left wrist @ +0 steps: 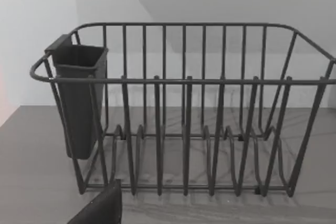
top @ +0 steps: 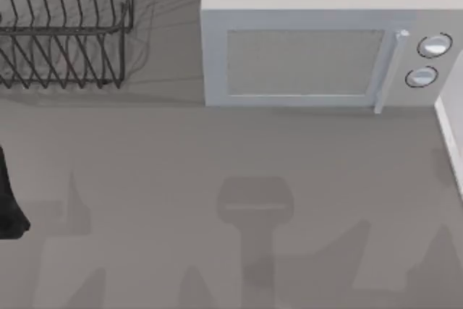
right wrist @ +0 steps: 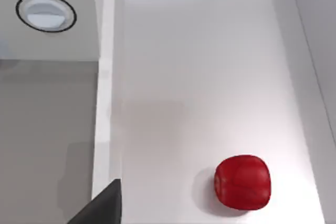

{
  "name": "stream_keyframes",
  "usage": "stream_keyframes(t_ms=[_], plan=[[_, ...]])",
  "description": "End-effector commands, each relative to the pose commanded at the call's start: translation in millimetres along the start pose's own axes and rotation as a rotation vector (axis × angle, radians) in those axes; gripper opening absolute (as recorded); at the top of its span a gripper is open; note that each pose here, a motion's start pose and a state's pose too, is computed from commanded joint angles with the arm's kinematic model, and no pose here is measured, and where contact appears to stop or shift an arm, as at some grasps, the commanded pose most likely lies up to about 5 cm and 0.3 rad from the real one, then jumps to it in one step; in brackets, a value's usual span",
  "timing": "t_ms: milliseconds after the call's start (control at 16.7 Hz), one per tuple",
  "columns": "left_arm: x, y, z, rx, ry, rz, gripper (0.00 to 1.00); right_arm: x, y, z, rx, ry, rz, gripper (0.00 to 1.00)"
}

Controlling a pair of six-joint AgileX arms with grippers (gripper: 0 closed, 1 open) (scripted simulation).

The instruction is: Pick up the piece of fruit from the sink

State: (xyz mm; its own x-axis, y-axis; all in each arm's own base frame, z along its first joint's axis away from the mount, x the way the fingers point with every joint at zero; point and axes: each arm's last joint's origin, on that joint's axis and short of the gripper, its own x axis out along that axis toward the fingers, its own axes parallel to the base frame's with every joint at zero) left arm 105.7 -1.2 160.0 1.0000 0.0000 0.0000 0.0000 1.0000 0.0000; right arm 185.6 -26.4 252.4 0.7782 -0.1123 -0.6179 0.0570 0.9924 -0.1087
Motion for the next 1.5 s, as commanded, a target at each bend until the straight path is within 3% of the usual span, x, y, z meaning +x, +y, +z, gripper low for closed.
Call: stream_keyframes(t_ms=[300, 660, 900, 1260, 1500], plan=[[0.0, 0.0, 0.0, 0.0, 0.0, 0.0, 1.0, 82.2, -27.3, 45.8, -0.014, 0.428, 0.025, 1.0], [0.0, 0.0, 0.0, 0.0, 0.0, 0.0, 1.0, 182.2, -58.4, 44.5, -0.002, 0.8, 0.096, 1.0], [0.0, 0.0, 0.0, 0.0, 0.0, 0.0, 1.0, 208.9, -67.7, 37.6, 0.005, 0.893, 0.122, 1.0], [0.0, 0.0, 0.0, 0.0, 0.0, 0.0, 1.0, 210.7, -65.9, 36.8, 0.001, 0.895, 0.124, 1.0], [0.0, 0.0, 0.0, 0.0, 0.0, 0.0, 1.0, 239.7, -63.5, 8.7, 0.003, 0.906, 0.127, 1.0]])
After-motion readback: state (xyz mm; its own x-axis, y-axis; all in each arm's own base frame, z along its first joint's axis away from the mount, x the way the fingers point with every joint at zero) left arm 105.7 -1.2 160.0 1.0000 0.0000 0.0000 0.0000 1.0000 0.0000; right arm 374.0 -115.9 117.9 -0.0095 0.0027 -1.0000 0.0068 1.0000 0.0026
